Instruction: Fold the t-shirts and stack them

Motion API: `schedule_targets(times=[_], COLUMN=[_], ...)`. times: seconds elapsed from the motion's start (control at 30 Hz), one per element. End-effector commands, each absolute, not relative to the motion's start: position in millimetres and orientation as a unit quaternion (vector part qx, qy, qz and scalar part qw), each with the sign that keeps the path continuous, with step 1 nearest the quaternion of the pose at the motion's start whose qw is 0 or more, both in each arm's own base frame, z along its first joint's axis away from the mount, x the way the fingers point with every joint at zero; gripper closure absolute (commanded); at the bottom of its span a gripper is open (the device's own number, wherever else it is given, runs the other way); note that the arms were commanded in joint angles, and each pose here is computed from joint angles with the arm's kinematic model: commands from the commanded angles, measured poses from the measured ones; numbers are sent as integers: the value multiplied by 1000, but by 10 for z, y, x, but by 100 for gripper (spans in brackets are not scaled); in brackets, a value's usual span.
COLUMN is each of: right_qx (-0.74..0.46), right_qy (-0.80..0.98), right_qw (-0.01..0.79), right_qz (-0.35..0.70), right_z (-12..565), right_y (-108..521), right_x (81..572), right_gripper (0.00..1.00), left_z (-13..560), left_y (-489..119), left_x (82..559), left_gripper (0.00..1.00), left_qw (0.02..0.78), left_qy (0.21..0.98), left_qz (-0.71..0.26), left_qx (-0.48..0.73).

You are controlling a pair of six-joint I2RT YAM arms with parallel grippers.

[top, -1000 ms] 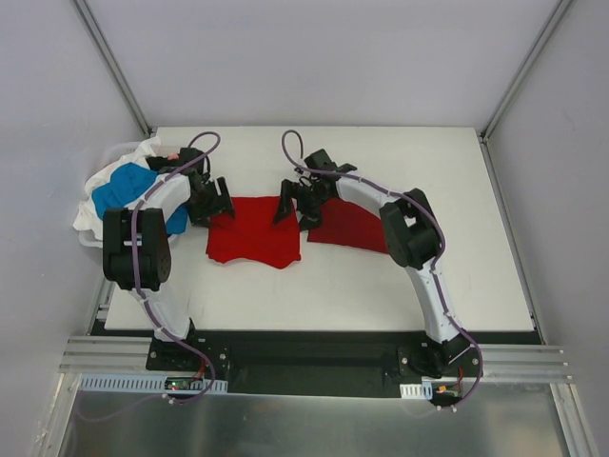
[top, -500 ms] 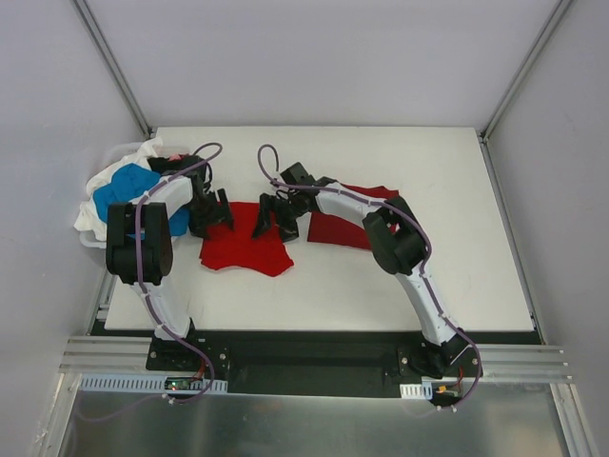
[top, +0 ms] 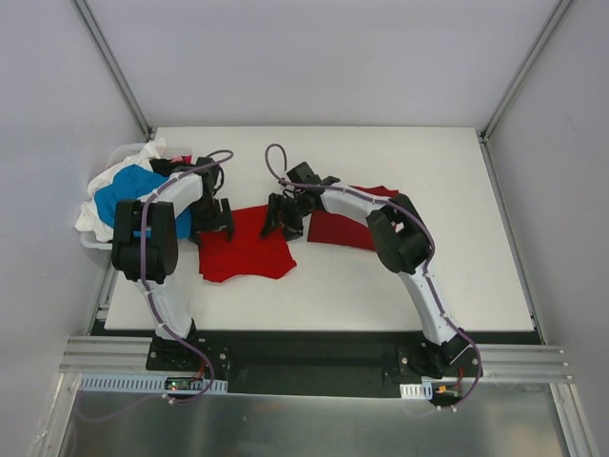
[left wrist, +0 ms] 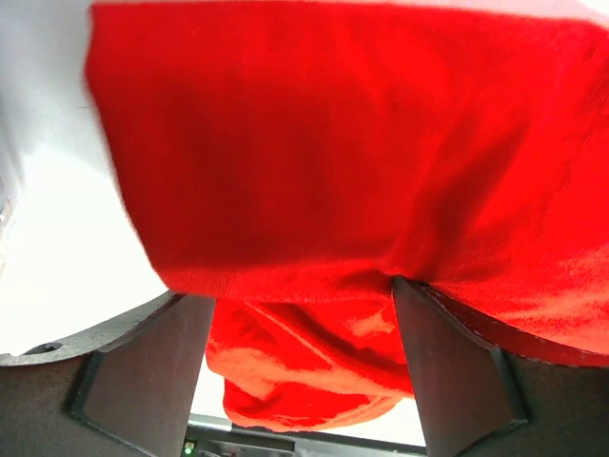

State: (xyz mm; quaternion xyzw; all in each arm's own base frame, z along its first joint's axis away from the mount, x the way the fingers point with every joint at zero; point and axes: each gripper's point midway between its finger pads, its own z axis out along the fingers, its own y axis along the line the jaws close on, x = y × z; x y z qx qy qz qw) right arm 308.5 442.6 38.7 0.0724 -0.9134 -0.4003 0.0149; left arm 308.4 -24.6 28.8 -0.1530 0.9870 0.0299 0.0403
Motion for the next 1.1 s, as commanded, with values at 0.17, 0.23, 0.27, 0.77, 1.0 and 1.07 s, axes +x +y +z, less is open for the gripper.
schedule_targets(times=[0.17, 0.23, 0.27, 0.77, 1.0, 1.07], right_qx=[42, 55, 56, 2, -50, -71], right_qy=[-983, -978, -978, -982, -982, -981], right_qw=[-127, -148, -147, -153, -109, -85], right_qz=[-123, -134, -139, -115, -143, -157], right_z=[477, 705, 756, 853, 434, 336], right_y=[3295, 3255, 3238, 2481, 2344, 2320], right_x=[3531, 3569, 3564, 3865, 4106, 4104], right_gripper=[31, 32, 33, 99, 99, 99], left_z=[327, 351, 326, 1234, 1678, 1651], left_y=[-365, -403, -409, -244, -450, -479], left_x=[3193, 3259, 3261, 3576, 3577, 3512], left_gripper=[24, 24, 24, 21, 21, 21], left_qw=[26, 29, 23, 165, 233, 227], left_qy=[989, 989, 989, 963, 950, 953], left_qz=[48, 43, 43, 73, 2, -3], left_qx=[-140, -139, -140, -201, -206, -200])
